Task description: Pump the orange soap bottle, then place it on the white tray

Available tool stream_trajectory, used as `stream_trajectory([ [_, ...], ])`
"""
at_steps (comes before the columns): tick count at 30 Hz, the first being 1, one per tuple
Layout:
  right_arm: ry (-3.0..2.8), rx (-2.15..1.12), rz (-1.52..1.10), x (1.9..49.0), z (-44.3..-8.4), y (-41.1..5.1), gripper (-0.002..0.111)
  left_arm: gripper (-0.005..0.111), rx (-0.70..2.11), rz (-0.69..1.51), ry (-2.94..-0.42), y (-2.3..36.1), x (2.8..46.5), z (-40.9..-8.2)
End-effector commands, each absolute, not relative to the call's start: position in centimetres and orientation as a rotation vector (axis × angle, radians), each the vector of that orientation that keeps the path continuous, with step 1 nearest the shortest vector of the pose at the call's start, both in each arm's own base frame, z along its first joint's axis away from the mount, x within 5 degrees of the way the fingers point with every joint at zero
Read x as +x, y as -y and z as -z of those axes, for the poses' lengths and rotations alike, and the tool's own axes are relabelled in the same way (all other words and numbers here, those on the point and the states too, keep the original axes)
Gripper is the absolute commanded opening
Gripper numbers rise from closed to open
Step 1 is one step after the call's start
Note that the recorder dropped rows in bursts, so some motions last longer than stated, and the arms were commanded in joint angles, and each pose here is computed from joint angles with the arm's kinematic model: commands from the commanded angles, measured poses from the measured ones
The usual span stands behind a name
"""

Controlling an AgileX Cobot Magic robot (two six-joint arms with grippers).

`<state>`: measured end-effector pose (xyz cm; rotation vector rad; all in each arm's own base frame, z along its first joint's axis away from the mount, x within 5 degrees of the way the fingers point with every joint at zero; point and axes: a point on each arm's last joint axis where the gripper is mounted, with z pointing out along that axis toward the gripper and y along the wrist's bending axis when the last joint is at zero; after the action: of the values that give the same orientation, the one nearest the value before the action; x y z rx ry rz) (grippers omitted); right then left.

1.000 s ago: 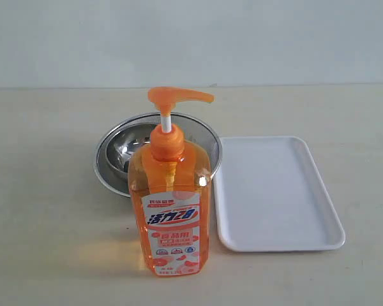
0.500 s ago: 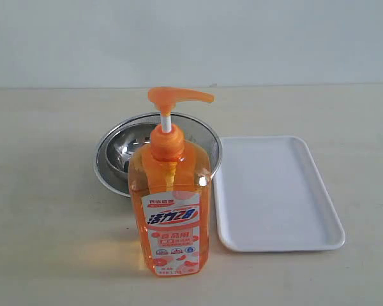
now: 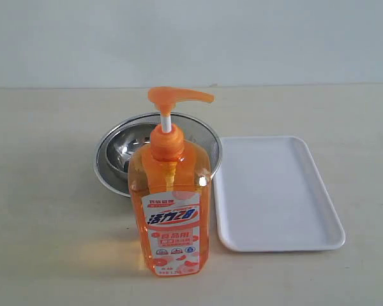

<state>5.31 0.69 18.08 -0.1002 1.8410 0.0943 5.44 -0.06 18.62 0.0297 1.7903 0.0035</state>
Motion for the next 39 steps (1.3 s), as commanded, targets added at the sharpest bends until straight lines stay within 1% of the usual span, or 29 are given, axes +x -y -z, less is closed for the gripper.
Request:
stream_trajectory([
  [1,-1.824,-0.1,-0.091,5.3,-18.2,-0.7,0.0,0.005,0.022,0.003,-1.79,0.1,5.4,-18.5],
  [28,-1.795,-0.097,-0.092,5.4,-18.5,-0.7,0.0,0.005,0.022,0.003,-1.79,0.1,5.4,-18.5],
  [39,-1.573,-0.114,-0.059,5.6,-20.5,-0.6,0.0,0.005,0.022,0.003,-1.79,0.1,5.4,-18.5],
])
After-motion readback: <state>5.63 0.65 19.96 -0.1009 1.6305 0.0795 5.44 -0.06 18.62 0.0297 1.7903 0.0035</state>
